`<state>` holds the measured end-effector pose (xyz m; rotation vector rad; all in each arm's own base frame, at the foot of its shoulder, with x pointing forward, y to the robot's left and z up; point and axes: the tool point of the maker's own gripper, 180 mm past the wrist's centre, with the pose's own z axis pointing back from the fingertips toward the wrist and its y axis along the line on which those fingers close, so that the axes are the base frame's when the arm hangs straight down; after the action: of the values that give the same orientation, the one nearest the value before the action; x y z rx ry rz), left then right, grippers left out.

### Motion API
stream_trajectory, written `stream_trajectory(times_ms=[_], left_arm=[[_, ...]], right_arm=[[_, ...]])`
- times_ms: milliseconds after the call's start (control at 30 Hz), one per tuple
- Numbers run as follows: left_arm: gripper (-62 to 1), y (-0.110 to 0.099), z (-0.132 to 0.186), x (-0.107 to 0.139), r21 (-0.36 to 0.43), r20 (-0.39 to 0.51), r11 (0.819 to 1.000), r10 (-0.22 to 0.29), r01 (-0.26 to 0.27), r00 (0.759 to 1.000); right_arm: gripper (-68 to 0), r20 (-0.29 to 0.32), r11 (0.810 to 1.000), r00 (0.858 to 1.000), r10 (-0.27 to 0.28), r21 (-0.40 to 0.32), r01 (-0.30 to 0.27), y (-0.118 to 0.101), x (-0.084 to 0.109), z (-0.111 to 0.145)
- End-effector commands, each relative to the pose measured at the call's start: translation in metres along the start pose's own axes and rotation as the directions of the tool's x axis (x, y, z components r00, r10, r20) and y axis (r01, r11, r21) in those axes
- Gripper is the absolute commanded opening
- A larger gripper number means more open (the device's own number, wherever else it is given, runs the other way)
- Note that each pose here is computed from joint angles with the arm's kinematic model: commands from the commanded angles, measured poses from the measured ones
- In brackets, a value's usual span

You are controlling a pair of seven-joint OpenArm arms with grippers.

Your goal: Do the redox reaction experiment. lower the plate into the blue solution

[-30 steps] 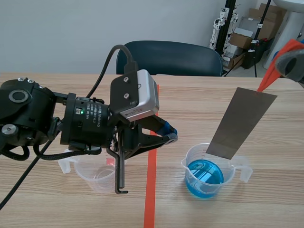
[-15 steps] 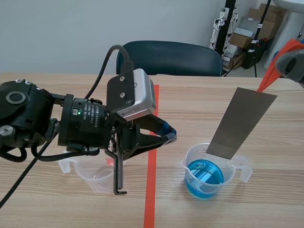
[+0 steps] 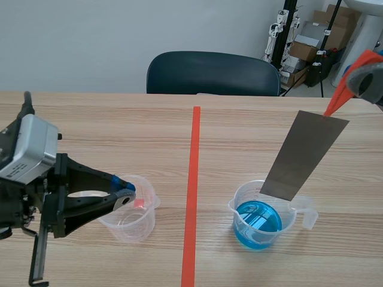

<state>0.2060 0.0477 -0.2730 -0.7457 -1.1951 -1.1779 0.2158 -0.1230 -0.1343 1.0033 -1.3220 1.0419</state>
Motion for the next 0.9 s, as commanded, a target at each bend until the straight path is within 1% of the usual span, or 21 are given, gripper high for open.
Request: stream_trajectory(times_ms=[0,133,267,367,467,533,633,700,767,867], left_arm=[[-56.9,-0.004,0.006,0.007,0.005,0.040,1.000,0.019,-0.020,0.999],[-56.9,-0.012,0.024,0.001,0.029,0.050,0.998,0.052,-0.053,0.997],[-56.9,-0.020,0.038,-0.004,0.092,0.071,0.993,0.072,-0.078,0.995],[-56.9,-0.029,0.049,-0.003,0.124,0.120,0.985,0.103,-0.118,0.987],[-56.9,-0.033,0.059,-0.008,0.173,0.147,0.974,0.121,-0.146,0.982],[-56.9,-0.034,0.067,-0.016,0.210,0.155,0.966,0.122,-0.153,0.980],[-56.9,-0.040,0.078,-0.034,0.258,0.152,0.954,0.115,-0.152,0.982],[-56.9,-0.047,0.085,-0.047,0.280,0.157,0.946,0.125,-0.165,0.980],[-56.9,-0.056,0.091,-0.056,0.289,0.171,0.941,0.131,-0.177,0.977],[-56.9,-0.070,0.097,-0.063,0.303,0.193,0.941,0.094,-0.150,0.977]], right_arm=[[-67.1,0.034,1.000,0.999,0.006,0.003,-0.006,-0.002,0.010,-0.001],[-67.1,0.031,1.000,0.999,0.007,0.005,-0.007,-0.001,0.010,-0.001],[-67.1,0.026,1.000,1.000,0.010,0.009,-0.010,-0.001,0.009,-0.001],[-67.1,0.031,1.000,0.999,0.025,-0.002,-0.025,-0.002,0.009,-0.002],[-67.1,0.021,0.999,0.999,0.034,-0.009,-0.033,-0.003,0.004,-0.004],[-67.1,0.014,0.999,0.999,0.047,-0.006,-0.047,-0.001,-0.001,-0.006],[-67.1,0.015,0.999,0.999,0.050,0.001,-0.050,0.001,-0.004,-0.008],[-67.1,0.017,0.999,0.999,0.048,0.000,-0.048,0.001,-0.005,-0.009],[-67.1,0.015,0.999,0.999,0.050,-0.003,-0.050,0.001,-0.007,-0.010],[-67.1,0.011,0.999,0.999,0.048,-0.007,-0.048,0.001,-0.010,-0.012]])
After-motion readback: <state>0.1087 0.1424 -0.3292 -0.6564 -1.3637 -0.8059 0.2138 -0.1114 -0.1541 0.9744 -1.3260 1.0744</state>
